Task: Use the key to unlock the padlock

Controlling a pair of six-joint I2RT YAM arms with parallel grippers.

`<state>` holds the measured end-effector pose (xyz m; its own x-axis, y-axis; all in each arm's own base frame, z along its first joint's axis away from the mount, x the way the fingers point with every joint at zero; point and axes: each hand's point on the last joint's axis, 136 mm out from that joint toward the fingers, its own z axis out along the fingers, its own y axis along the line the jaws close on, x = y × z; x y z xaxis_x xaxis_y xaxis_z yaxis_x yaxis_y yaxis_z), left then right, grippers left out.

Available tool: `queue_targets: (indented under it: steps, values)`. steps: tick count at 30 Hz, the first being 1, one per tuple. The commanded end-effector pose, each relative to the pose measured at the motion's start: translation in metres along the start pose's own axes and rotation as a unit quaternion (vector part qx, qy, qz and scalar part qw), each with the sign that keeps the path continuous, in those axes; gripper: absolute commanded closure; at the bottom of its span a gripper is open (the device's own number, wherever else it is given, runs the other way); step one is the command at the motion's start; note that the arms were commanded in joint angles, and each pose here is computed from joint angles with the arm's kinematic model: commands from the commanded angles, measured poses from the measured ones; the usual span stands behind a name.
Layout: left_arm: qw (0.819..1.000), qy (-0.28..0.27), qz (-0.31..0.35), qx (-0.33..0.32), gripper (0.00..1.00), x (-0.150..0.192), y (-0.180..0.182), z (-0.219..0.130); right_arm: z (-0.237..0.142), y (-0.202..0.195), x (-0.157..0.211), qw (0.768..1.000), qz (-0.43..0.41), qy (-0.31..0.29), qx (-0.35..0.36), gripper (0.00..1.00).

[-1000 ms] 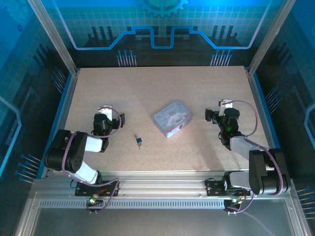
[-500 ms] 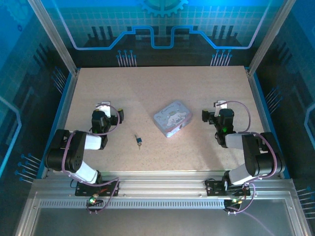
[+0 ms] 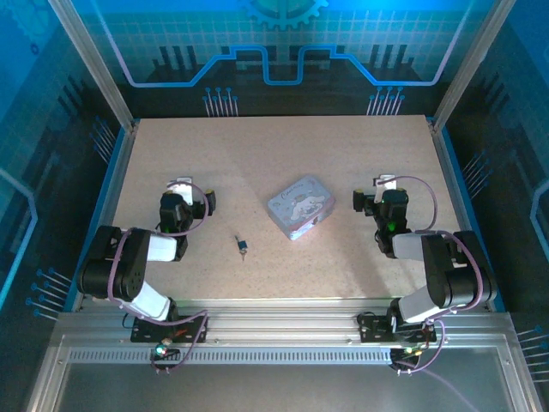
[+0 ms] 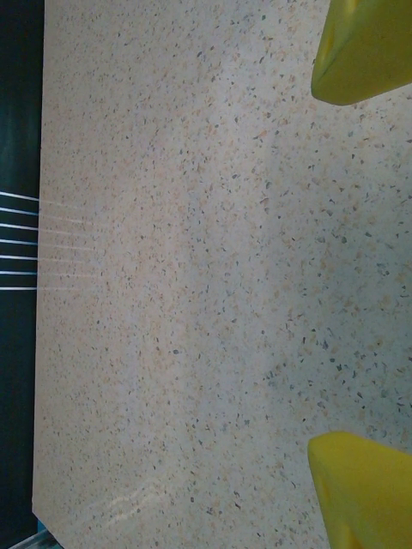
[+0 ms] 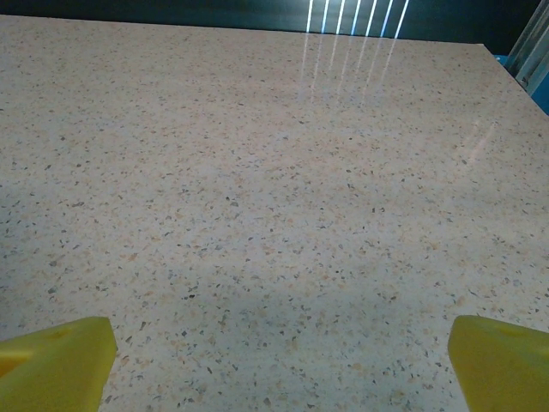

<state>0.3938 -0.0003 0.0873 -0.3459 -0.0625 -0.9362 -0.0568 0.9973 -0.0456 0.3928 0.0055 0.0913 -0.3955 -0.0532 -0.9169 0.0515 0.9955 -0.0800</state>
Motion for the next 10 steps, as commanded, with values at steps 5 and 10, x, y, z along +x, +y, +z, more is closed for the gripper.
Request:
queue_targets:
  steps: [5,10]
  values:
    - [1.0,-0.009,-0.009,0.008,0.01,-0.0072,-0.0015,0.0015,0.0006,0.0048,-0.0048,1.0,-0.006,-0.011,-0.004,0.0]
    - [1.0,-0.01,-0.009,0.009,0.01,-0.0078,-0.0017,0.0015,0.0003,0.0046,-0.0054,1.0,-0.005,-0.012,-0.005,0.0]
